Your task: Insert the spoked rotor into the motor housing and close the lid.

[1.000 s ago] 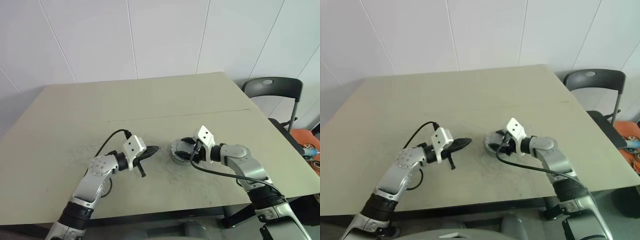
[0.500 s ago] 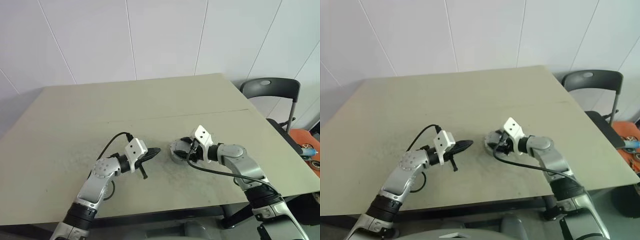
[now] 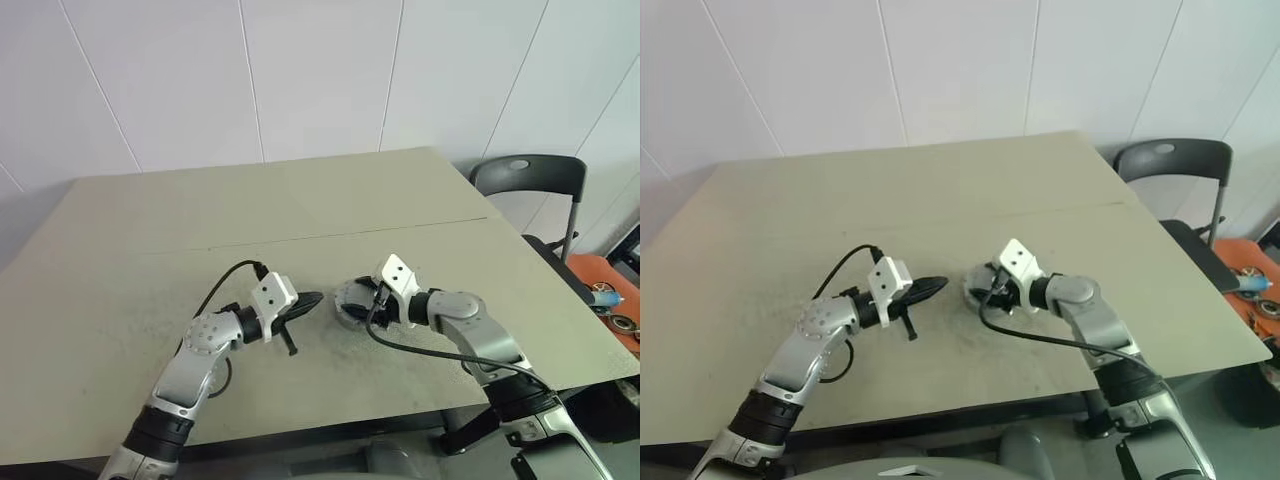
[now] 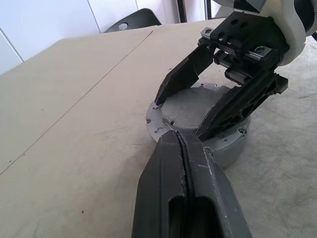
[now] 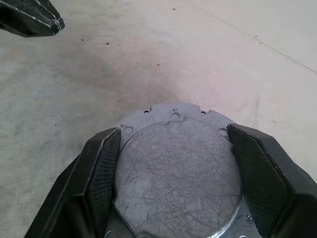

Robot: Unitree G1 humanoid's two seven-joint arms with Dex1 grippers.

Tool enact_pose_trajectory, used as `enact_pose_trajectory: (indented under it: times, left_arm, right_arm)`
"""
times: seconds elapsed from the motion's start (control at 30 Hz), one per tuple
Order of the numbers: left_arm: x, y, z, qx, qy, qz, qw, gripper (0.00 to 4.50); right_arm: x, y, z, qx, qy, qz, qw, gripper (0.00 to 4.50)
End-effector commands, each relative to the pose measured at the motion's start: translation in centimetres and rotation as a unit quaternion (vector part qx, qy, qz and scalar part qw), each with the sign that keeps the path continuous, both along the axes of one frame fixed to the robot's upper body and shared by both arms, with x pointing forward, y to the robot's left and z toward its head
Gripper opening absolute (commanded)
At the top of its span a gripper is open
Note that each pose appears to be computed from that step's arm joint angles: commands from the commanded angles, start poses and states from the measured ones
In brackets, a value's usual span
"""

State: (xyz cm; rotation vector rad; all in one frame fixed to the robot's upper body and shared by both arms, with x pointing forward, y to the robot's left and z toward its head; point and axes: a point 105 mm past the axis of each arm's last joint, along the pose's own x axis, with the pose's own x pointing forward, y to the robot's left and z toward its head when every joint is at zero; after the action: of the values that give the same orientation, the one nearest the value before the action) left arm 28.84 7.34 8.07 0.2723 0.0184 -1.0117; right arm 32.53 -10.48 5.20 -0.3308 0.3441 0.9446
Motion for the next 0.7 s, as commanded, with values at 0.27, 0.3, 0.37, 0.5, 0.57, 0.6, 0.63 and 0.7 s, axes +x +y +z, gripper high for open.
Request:
enact_pose_trajectory:
  times: [0.27, 0.3, 0.37, 0.5, 0.57, 0.6, 0.63, 0.7]
  left_arm:
    - [-0.1, -0.5, 1.9, -0.007, -0.029, -0.006, 1.0, 0.0]
    - [-0.1, -0.6, 2.0, -0.007, -0.029, -0.006, 1.0, 0.0]
    - [0.0, -0.6, 2.1, -0.007, -0.029, -0.005, 1.0, 0.0]
    - [0.2, -0.2, 2.1, -0.006, -0.029, -0.003, 1.0, 0.0]
    - [0.4, 0.2, 2.0, -0.005, -0.028, -0.002, 1.0, 0.0]
    - [0.5, 0.4, 2.0, -0.004, -0.028, -0.001, 1.0, 0.0]
    - [0.6, 0.6, 1.9, -0.004, -0.027, 0.0, 1.0, 0.0]
    - [0.8, 1.1, 1.4, -0.002, -0.024, 0.002, 1.0, 0.0]
  right_arm:
    - [-0.8, -0.1, -0.7, 0.083, 0.058, -0.023, 0.995, 3.07]
    - [-0.8, 0.0, -0.6, 0.088, 0.06, -0.022, 0.994, 3.07]
    - [-0.9, -0.1, -0.8, 0.078, 0.061, -0.018, 0.995, 3.07]
    - [-0.8, -0.6, -1.7, 0.034, 0.045, -0.017, 0.998, 3.07]
    - [-0.7, -0.5, -1.5, 0.042, 0.042, -0.019, 0.998, 3.07]
    - [-0.5, -0.5, -1.1, 0.052, 0.039, -0.022, 0.998, 3.07]
    - [-0.4, -0.4, -0.7, 0.066, 0.039, -0.024, 0.997, 3.07]
    - [-0.3, 0.1, 0.5, 0.105, 0.039, -0.02, 0.994, 3.07]
